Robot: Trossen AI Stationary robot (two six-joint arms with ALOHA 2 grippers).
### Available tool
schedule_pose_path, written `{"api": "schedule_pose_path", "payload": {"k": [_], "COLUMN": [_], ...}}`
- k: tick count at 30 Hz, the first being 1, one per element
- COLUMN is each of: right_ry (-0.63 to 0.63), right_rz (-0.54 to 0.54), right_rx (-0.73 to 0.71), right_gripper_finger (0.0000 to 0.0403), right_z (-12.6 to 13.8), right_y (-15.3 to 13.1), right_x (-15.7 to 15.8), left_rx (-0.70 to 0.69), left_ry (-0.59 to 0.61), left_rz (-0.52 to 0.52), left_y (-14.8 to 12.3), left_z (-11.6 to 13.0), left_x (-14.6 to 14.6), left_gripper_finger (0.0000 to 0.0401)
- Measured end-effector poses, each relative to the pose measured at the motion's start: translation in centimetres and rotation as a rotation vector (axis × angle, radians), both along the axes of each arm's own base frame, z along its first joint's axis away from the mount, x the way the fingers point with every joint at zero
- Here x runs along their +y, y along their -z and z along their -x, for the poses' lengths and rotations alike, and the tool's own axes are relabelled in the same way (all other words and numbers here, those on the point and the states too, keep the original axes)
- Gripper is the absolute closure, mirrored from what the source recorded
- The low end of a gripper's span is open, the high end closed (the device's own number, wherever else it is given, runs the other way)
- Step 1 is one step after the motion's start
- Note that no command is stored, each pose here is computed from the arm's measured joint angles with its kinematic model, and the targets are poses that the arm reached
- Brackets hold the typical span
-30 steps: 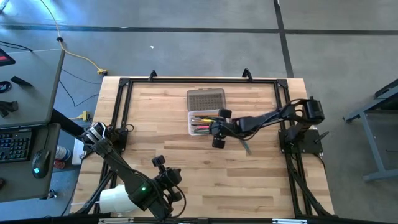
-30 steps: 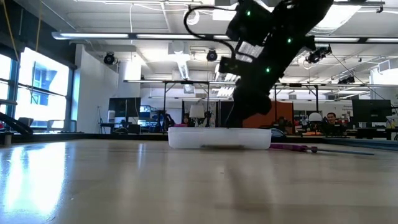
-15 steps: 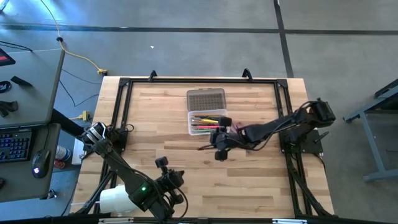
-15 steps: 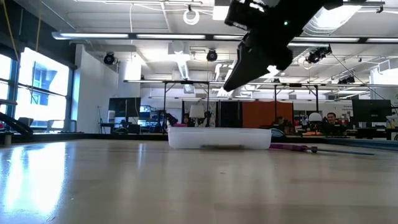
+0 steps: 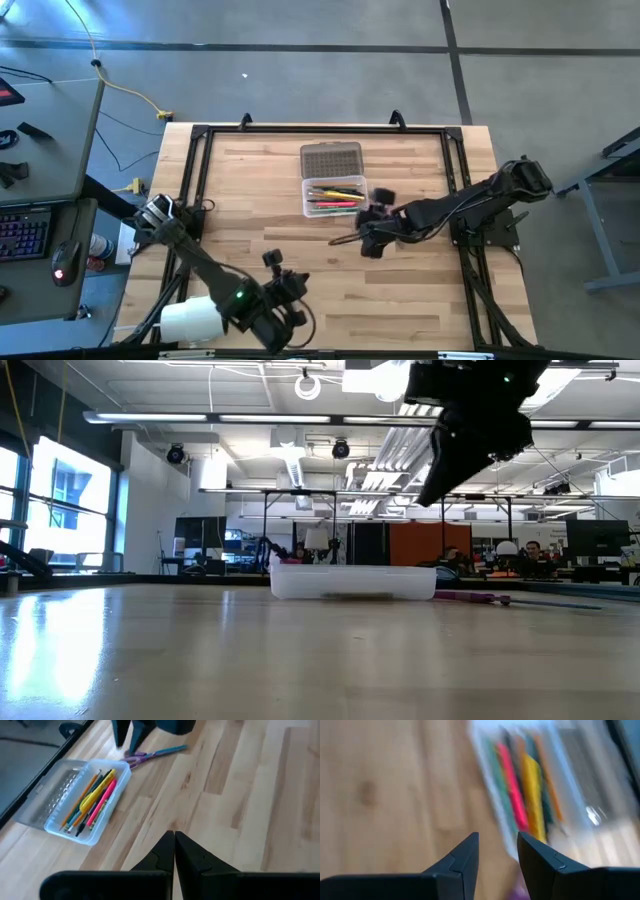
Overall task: Pick & place school supplies into a supply box
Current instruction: Put the violet scissors into the black supply box
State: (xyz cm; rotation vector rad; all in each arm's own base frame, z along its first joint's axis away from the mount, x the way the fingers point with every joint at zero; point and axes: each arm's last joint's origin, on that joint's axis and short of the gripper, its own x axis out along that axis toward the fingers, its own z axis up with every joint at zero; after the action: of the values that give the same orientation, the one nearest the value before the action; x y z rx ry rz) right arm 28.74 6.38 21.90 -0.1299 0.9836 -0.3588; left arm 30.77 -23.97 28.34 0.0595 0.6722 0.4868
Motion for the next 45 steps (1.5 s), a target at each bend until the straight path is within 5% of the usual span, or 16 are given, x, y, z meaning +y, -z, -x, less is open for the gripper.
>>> {"api": "schedule_pose_path", "payload": {"k": [10, 17, 29, 41, 45], "right_ry": [0.353, 0.292, 0.092, 0.346, 0.333], "right_rz": [0.019, -0.028, -0.114, -0.291, -0.287], "right_rx": [0.230, 0.302, 0.139, 0.377, 0.413], "right_gripper_finger": [0.0284, 0.0284, 0.0284, 0.0284, 0.0284], "right_z": [4.2, 5.3, 4.3, 7.5, 7.9], "right_y": [1.6, 4.5, 7.7, 9.1, 9.1], "right_x": [-1.3, -1.4, -2.4, -2.8, -2.4], "left_rx": [0.098, 0.168, 0.209, 0.227, 0.227], "left_ry": [-0.054, -0.007, 0.071, 0.105, 0.105], "left_rz": [0.156, 0.183, 0.121, 0.085, 0.085], "left_y": [0.3, 0.4, 0.4, 0.4, 0.4], "left_z": [-2.7, -3.8, -4.0, -4.0, -4.0], "left_x": [3.5, 4.9, 5.0, 5.0, 5.0], "left_gripper_finger": [0.0355, 0.0355, 0.0355, 0.0355, 0.0355]}}
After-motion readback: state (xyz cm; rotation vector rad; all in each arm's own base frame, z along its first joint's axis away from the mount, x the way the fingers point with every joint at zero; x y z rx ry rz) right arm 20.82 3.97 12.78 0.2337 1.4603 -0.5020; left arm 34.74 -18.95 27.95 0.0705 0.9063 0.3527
